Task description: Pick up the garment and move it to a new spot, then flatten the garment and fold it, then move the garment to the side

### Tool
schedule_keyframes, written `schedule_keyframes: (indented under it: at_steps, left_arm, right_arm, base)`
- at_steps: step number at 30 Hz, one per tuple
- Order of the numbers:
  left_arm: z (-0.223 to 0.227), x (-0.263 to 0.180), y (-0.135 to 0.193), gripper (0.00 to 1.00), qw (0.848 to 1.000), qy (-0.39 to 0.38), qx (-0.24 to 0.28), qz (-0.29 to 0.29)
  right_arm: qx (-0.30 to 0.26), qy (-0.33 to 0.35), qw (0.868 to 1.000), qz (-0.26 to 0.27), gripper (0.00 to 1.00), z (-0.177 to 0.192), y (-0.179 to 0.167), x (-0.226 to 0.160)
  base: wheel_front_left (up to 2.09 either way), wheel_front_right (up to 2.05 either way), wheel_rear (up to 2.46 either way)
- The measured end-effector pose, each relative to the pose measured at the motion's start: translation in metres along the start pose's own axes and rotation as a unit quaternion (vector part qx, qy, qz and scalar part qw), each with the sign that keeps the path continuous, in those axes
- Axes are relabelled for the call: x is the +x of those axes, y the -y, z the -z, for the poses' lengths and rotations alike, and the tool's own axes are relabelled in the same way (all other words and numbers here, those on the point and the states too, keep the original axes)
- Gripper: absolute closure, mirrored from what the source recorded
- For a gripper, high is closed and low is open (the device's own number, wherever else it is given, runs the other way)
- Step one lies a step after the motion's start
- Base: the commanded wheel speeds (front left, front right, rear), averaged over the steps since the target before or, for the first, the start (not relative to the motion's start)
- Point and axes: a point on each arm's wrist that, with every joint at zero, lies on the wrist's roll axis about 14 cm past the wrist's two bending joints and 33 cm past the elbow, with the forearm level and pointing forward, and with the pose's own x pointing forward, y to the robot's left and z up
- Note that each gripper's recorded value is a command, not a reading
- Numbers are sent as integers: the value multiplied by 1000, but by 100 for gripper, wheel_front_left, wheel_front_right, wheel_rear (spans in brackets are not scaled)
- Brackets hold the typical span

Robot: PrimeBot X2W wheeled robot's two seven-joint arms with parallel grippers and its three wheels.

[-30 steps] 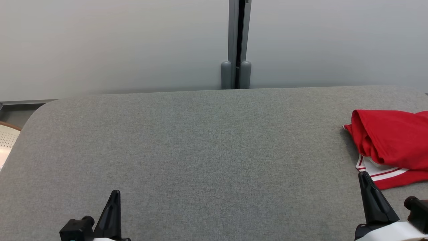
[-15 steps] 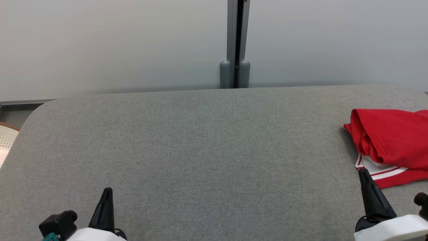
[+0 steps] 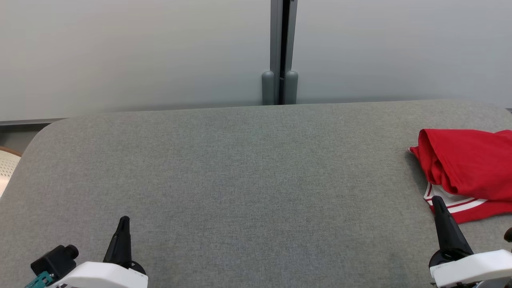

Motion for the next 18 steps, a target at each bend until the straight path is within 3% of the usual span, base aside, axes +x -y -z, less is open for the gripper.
schedule_keyframes:
  at_steps: [18]
  left_arm:
    - [-6,10,4,100,993,-4,-119,7]
  right_arm:
    - [119,14,993,6,100,-4,8,7]
  base:
    - [0,0,0]
